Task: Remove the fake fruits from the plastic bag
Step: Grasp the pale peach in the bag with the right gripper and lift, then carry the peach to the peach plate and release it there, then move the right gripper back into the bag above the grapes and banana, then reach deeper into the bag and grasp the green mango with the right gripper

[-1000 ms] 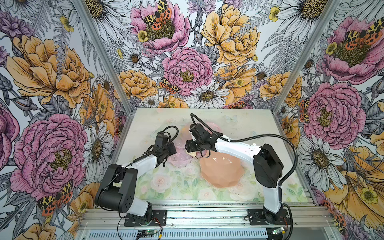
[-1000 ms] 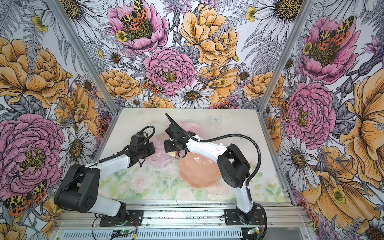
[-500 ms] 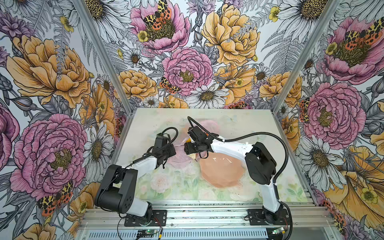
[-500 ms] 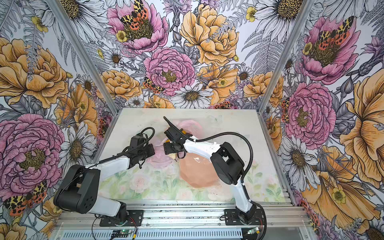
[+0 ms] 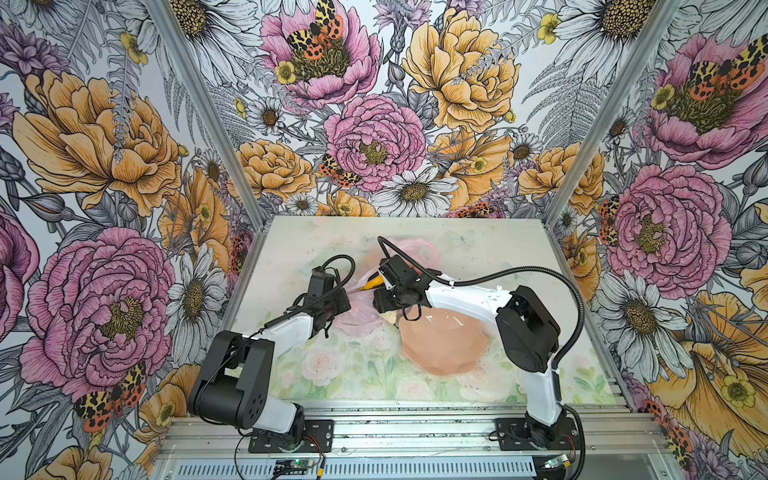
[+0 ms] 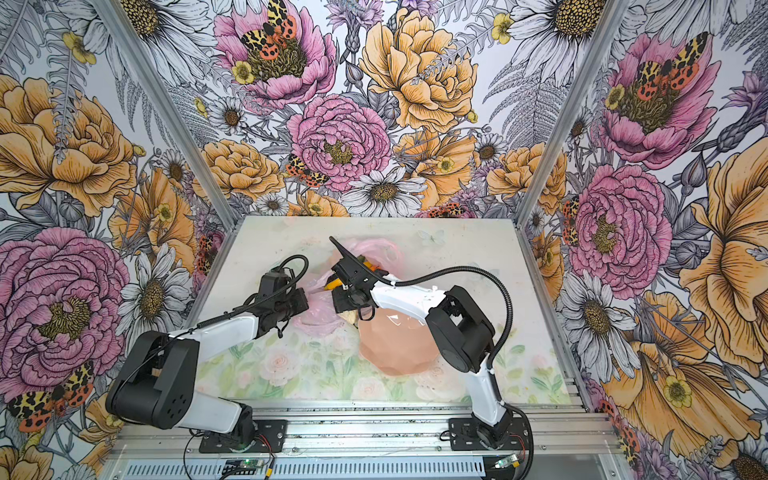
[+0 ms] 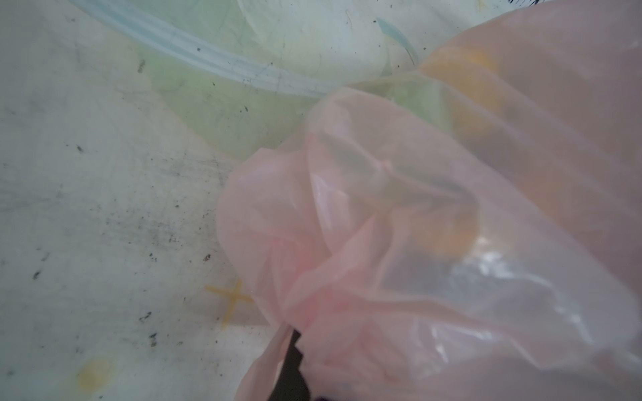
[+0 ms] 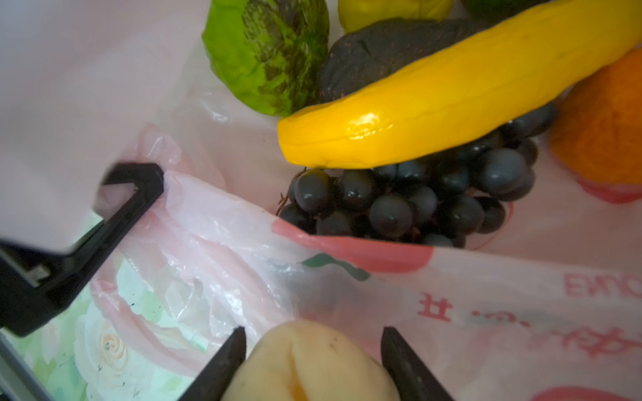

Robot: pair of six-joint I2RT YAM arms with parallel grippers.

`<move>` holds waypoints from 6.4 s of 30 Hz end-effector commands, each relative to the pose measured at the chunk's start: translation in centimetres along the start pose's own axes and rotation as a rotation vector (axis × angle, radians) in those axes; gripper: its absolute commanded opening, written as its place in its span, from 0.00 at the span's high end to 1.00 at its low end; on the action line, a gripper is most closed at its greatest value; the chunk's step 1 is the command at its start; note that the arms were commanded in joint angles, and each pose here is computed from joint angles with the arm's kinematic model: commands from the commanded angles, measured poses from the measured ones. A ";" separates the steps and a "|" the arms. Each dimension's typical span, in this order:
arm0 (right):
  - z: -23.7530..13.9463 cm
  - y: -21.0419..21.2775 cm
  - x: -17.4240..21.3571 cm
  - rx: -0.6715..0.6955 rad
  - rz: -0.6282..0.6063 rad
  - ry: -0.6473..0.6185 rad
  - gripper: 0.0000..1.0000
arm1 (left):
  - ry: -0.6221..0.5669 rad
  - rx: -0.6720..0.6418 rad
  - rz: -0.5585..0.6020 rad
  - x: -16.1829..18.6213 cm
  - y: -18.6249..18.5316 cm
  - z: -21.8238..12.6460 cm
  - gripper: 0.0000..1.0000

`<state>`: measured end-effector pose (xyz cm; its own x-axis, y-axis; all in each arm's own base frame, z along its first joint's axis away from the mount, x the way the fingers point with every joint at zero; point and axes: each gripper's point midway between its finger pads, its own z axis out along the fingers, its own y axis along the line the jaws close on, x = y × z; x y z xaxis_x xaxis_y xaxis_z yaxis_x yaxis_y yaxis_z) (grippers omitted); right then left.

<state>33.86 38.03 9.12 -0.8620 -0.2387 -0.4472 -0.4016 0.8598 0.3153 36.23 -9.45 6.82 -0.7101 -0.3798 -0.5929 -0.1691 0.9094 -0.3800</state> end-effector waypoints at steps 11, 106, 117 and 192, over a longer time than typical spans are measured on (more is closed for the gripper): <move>-9.4 0.2 -0.3 -0.056 -0.010 -0.064 0.44 | -0.105 -0.094 0.122 -2.1 0.3 -1.2 1.00; -2.9 -2.7 -7.5 0.145 0.000 -0.168 0.28 | -0.085 -0.147 -0.149 -5.4 0.9 -4.0 0.56; 0.7 -4.3 -7.5 0.201 -0.024 -0.142 0.28 | 0.061 -0.100 -0.196 -2.6 -1.4 -0.9 0.20; 5.6 4.0 -13.7 -0.072 -0.105 -0.222 0.29 | 0.024 0.041 -0.129 -0.7 0.4 -1.5 0.96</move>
<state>45.05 46.21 10.88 -0.7477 -0.2234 -0.6254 -0.4909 0.8201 0.2939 35.32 -8.42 7.76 -0.7145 -0.4754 -0.5133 -0.2524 0.8594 -0.4447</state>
